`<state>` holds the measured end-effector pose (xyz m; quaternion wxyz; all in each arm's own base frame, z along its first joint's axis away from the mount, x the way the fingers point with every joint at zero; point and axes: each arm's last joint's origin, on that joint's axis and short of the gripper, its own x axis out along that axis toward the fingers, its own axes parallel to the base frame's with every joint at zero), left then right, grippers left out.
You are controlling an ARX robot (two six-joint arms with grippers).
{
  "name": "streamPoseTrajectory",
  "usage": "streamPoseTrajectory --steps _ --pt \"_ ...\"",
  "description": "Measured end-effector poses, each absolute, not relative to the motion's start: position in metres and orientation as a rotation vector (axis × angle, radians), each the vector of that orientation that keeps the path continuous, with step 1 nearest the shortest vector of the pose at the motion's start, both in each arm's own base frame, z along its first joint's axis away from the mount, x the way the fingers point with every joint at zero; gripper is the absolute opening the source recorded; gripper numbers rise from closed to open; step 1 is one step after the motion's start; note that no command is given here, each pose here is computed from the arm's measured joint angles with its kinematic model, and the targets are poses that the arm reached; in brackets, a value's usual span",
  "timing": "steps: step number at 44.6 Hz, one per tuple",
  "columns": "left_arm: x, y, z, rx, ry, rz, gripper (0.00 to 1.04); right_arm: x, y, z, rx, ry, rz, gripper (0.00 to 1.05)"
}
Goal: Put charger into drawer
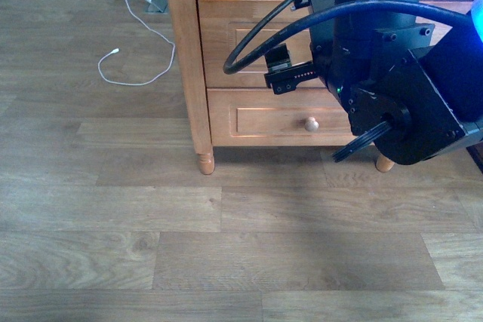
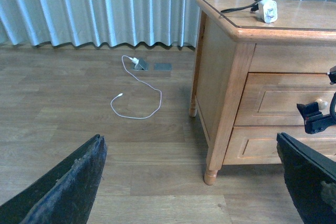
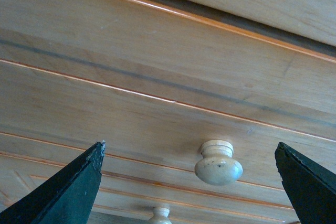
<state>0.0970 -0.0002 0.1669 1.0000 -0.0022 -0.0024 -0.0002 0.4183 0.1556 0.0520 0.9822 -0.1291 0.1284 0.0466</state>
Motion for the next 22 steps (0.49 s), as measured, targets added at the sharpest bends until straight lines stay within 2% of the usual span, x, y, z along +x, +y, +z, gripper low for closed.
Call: streamPoseTrajectory --steps 22 --pt "0.097 0.0 0.167 -0.004 -0.005 0.0 0.99 0.43 0.153 0.043 -0.264 0.27 0.067 0.96"
